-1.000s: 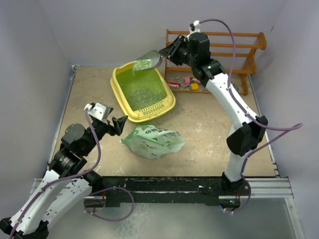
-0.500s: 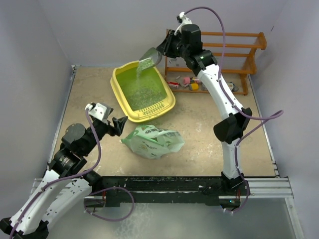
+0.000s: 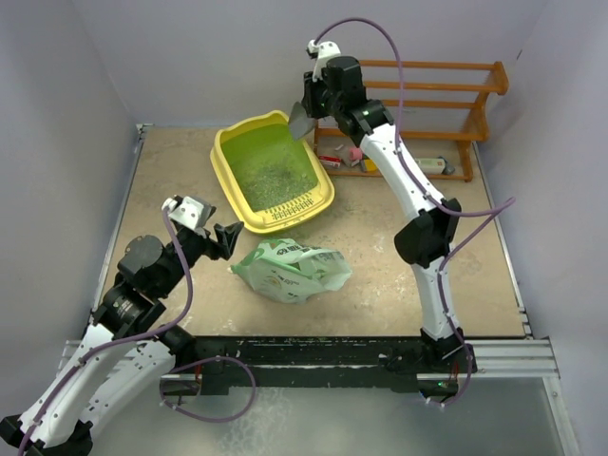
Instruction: Fill the litter box with clean litter
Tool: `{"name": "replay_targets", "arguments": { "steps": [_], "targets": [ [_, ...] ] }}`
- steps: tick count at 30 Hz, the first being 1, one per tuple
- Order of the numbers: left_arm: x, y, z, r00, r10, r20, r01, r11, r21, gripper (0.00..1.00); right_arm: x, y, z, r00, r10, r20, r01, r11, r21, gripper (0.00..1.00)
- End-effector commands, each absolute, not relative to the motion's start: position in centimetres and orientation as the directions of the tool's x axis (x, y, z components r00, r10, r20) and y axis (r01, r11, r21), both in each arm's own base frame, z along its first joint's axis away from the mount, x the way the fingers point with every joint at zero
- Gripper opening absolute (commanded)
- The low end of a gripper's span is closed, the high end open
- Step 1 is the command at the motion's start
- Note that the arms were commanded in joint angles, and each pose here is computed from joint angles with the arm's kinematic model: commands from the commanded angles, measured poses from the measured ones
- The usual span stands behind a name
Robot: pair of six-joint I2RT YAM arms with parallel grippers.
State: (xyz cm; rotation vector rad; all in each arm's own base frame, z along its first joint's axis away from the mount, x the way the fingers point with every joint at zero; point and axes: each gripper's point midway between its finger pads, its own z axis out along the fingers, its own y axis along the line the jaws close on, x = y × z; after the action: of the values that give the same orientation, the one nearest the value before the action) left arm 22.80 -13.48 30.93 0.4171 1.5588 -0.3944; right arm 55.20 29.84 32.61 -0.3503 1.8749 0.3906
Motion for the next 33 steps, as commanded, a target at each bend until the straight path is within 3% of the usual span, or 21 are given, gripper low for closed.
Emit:
{"name": "replay_targets", "arguments": {
  "steps": [1,9,18,27,33],
  "targets": [
    [22.9,-13.5,32.1,0.021,0.013,-1.0,0.498,0.867,0.021,0.72,53.5,30.3,38.8,-0.11,-0.147,-0.983,-0.456,0.886,-0.082,0.0],
    [22.6,-13.8,32.3,0.036,0.012,-0.999,0.516,0.856,0.029,0.74,50.5,29.5,41.6,-0.071,-0.134,-0.988,-0.445,0.891,-0.089,0.0],
    [20.4,-15.2,33.5,0.128,0.021,-0.992,0.631,0.77,0.098,0.8,41.0,22.4,44.9,-0.148,-0.042,-0.988,-0.355,0.935,0.014,0.0],
    [15.6,-18.6,32.7,0.105,0.031,-0.994,0.843,0.528,0.105,0.84,28.5,17.4,41.4,-0.332,0.11,-0.937,-0.372,0.898,0.237,0.0],
    [14.0,-19.5,32.2,0.059,0.063,-0.996,0.901,0.427,0.081,0.82,23.6,16.2,38.0,-0.429,0.191,-0.883,-0.365,0.857,0.363,0.0]
  ]
}}
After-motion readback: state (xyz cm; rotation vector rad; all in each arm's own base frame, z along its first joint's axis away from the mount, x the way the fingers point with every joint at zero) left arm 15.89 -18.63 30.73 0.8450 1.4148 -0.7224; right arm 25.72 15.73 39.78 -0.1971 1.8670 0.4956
